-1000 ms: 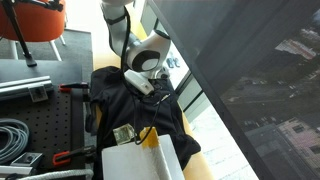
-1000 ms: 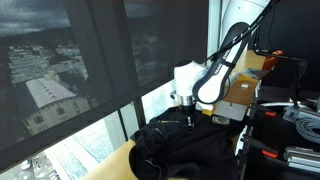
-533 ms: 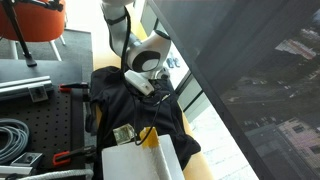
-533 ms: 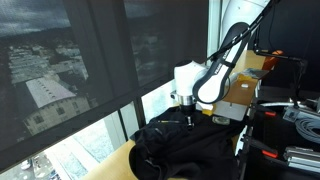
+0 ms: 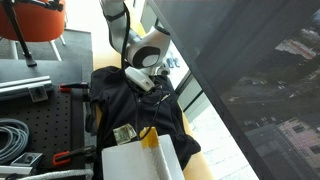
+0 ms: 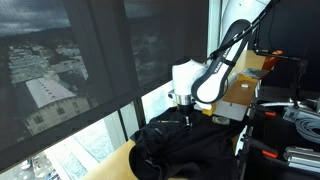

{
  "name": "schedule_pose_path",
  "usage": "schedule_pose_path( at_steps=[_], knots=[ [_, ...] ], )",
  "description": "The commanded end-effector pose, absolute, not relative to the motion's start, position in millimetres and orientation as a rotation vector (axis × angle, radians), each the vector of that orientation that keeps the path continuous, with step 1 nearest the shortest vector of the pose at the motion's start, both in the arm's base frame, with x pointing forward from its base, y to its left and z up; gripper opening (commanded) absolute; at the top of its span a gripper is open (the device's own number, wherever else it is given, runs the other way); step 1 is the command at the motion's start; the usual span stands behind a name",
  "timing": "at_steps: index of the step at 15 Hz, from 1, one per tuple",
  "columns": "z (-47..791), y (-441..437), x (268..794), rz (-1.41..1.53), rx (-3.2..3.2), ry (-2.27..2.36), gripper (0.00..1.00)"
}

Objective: Close the zip of the jersey

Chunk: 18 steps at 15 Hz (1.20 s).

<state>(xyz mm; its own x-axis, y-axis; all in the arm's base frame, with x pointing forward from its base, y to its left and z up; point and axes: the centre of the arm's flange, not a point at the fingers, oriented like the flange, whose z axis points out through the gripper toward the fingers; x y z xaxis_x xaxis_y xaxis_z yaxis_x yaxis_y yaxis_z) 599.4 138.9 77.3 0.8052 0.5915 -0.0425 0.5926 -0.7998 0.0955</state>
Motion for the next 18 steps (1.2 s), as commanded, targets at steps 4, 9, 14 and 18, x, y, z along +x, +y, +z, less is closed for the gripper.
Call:
schedule_pose_path(
  at_steps=[4,9,14,18],
  knots=[
    [84,163,598,-0.071,2.828,1.01,0.02],
    [99,193,609,-0.148,2.797,1.03,0.02],
    [106,224,613,-0.249,2.731,1.063,0.02],
    [108,251,615,-0.322,2.69,1.086,0.02]
  ],
)
